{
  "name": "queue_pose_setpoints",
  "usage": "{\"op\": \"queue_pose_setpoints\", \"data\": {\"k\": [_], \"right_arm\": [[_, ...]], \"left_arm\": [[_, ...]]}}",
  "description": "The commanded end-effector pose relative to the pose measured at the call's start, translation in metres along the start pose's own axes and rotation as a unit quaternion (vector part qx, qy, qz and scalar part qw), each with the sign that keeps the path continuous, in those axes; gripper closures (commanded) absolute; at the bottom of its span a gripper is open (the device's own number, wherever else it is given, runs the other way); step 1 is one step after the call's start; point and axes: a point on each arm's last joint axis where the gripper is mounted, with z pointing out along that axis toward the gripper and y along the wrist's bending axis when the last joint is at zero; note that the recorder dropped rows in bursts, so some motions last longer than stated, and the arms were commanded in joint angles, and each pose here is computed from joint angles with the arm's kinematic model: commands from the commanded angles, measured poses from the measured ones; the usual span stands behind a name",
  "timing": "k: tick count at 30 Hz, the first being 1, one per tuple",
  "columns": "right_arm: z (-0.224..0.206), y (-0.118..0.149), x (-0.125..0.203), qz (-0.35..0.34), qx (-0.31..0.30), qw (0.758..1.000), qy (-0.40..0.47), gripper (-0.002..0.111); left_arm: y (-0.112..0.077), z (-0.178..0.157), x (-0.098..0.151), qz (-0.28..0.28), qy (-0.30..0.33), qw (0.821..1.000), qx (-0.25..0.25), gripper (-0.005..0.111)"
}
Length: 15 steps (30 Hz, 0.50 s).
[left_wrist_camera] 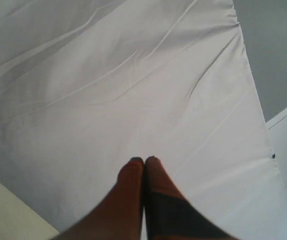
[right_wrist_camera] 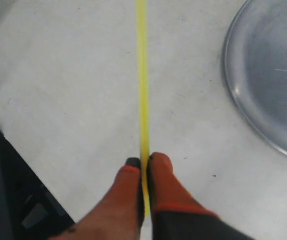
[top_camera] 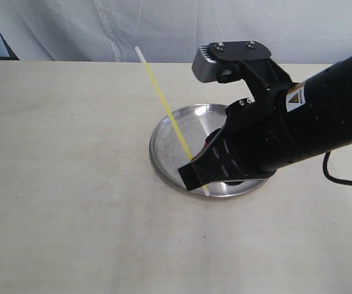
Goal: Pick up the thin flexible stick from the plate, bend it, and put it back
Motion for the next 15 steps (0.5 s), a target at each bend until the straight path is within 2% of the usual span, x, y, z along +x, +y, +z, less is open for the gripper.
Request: {"op": "queue_pose_setpoints", "data": {"k": [1,3,5,8,10,12,15], "right_arm": [[-0.001,0.001,0.0,-0.004,-0.002,1.0,-0.004,0.109],[-0.001,0.001,0.0,-0.004,-0.002,1.0,-0.004,0.109],[-0.001,0.001,0.0,-0.003,-0.003,1.0,-0.005,0.109],[-0.001,0.001,0.0,-0.003,-0.003,1.0,-0.006,0.109],[-0.001,0.001,0.0,-0.006,-0.003,1.0,-0.006,0.109],[-0.001,0.001,0.0,-0.006,-0.002,1.0,-0.007,0.109],[-0.001,0.001,0.0,-0.008,-0.003,1.0,-0.008,0.109]], "left_arm": [[-0.012,0.011,0.003,0.014,0.017,0.998,0.065,0.107],[-0.008,0.02,0.006,-0.015,0.035,0.998,0.051,0.107],[0.002,0.031,0.011,-0.054,0.055,0.997,0.005,0.107],[0.016,0.048,0.019,-0.077,0.084,0.992,-0.049,0.107],[0.022,0.054,0.021,-0.097,0.088,0.989,-0.072,0.107],[0.026,0.057,0.022,-0.091,0.089,0.988,-0.086,0.107],[0.027,0.058,0.02,-0.145,0.069,0.982,-0.098,0.107]]}}
